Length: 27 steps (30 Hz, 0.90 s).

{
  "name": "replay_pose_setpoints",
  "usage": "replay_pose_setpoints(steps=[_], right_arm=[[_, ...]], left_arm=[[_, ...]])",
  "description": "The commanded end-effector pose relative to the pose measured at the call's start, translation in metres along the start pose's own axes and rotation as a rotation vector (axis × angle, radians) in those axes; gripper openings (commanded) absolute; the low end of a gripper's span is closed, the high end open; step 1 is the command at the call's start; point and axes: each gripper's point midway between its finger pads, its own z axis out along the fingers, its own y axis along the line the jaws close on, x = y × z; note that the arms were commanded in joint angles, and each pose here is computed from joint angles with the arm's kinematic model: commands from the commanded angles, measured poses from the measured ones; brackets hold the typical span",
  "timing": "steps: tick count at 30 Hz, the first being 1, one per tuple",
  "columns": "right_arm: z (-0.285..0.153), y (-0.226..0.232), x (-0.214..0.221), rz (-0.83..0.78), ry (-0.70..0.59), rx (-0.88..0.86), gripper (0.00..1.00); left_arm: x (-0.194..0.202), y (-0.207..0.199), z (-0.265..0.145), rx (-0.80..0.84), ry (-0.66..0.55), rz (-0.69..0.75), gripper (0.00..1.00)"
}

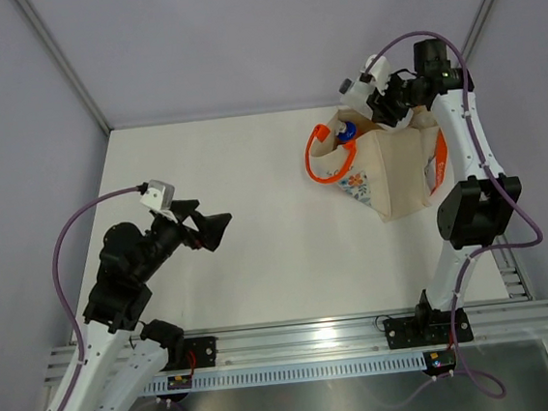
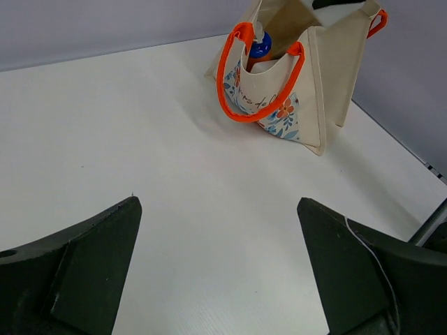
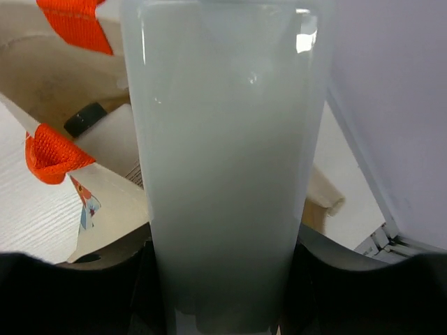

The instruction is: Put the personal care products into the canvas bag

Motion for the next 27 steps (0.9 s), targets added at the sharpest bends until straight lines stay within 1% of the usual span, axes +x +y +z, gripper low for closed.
replay_pose_setpoints(steps=[1,2,4,6,7,10,11,15,17,19,23,27], right_arm=[[-0.038,-0.015,-0.032,-0.212,-0.104,0.111,0.00],[-0.041,-0.017,-0.033,-0.272,-0.103,0.128,0.00],[-0.033,-0.016,-0.015,-0.306,-0.056,0.130,0.00],[-0.025,-0.026,-0.006,-0.361,-0.023,0.163,0.00],[-0.025,-0.038,0.002,-0.367,0.026,0.205,0.00],[-0.026,-0.064,0.002,-0.394,0.049,0.271,0.00],[-0.030,-0.072,-0.005,-0.419,0.043,0.287,0.00],[-0.033,-0.081,-0.007,-0.487,0.067,0.283,0.00],[-0.024,-0.080,0.007,-0.511,0.109,0.252,0.00],[-0.020,-0.084,0.022,-0.535,0.163,0.258,0.00],[-0.015,-0.057,0.050,-0.596,0.180,0.158,0.00],[-0.017,-0.031,0.071,-0.646,0.200,0.059,0.08]], left_arm=[[-0.002,0.004,-0.001,-0.020,-0.019,-0.004,0.99],[-0.002,0.003,-0.001,-0.018,-0.019,-0.007,0.99],[-0.001,0.002,-0.001,-0.012,-0.017,-0.010,0.99],[-0.001,0.003,0.001,-0.014,-0.015,-0.014,0.99],[0.000,0.004,0.002,-0.017,-0.012,-0.016,0.99],[0.000,0.004,0.003,-0.017,-0.006,-0.018,0.99],[0.000,0.004,0.003,-0.017,-0.003,-0.019,0.99],[0.003,0.007,0.005,-0.031,0.009,-0.013,0.99],[0.003,0.007,0.006,-0.032,0.010,-0.017,0.99],[0.005,0.008,0.007,-0.036,0.014,-0.021,0.99],[0.006,0.008,0.006,-0.035,0.015,-0.021,0.99],[0.007,0.010,0.007,-0.041,0.017,-0.016,0.99]])
